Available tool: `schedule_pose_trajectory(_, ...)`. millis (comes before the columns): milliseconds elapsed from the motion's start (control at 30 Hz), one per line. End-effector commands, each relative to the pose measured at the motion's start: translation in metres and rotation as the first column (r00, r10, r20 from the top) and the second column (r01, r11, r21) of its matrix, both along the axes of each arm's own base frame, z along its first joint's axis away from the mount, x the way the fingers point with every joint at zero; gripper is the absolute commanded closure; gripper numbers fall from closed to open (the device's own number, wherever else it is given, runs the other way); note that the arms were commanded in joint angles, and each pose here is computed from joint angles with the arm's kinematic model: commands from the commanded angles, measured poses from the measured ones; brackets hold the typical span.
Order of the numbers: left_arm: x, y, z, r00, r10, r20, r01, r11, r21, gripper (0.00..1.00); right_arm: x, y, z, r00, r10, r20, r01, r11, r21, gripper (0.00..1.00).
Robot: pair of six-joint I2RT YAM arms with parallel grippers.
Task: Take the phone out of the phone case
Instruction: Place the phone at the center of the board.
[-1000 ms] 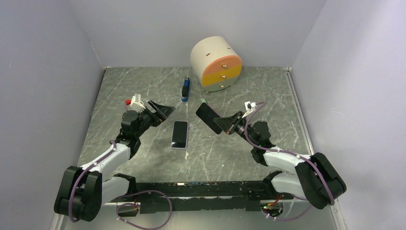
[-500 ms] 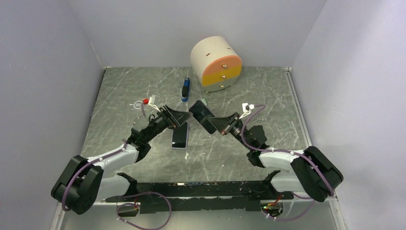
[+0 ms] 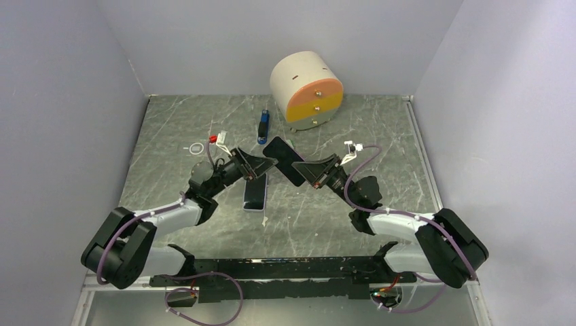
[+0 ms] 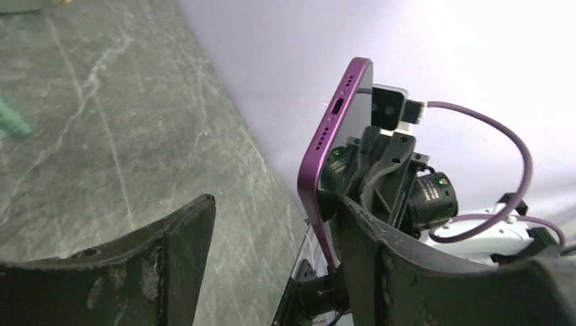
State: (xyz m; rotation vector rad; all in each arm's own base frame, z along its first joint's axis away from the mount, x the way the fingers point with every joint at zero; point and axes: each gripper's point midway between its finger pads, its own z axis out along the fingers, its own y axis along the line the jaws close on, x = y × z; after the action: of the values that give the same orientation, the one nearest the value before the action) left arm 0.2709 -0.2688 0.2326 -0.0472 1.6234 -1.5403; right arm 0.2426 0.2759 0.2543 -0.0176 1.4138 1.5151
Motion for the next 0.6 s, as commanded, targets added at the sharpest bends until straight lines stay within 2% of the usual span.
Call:
schedule_pose_trajectory(0, -0.011, -0.009, 0.047, 0.981, -0.074, 0.179, 0.087, 0.994, -0.062, 0.33, -0.020, -0.004, 0.067, 0.978, 0.031, 0.205, -0.058, 0.990, 0.127, 1.00)
schedule_pose_trajectory(133, -0.017, -0.012, 0.059, 0.965, -0.108, 0.237, 0.130, 0.988, -0.081, 0.39, -0.021, -0.003, 0.070, 0.972, 0.036, 0.231, -0.062, 0.992, 0.109, 1.00)
schedule_pose_trajectory(300, -0.022, -0.017, 0.067, 0.954, -0.150, 0.260, 0.191, 0.972, -0.140, 0.57, -0.023, -0.003, 0.069, 0.970, 0.044, 0.238, -0.076, 0.989, 0.129, 1.00)
schedule_pose_trajectory(433, -0.022, -0.015, 0.064, 0.961, -0.137, 0.238, 0.189, 0.959, -0.211, 0.61, -0.024, -0.007, 0.071, 0.968, 0.029, 0.248, -0.070, 0.985, 0.155, 1.00)
schedule_pose_trajectory(567, -0.022, -0.018, 0.060, 0.970, -0.122, 0.212, 0.170, 0.959, -0.228, 0.62, -0.022, -0.010, 0.068, 0.970, 0.009, 0.242, -0.052, 0.984, 0.173, 1.00)
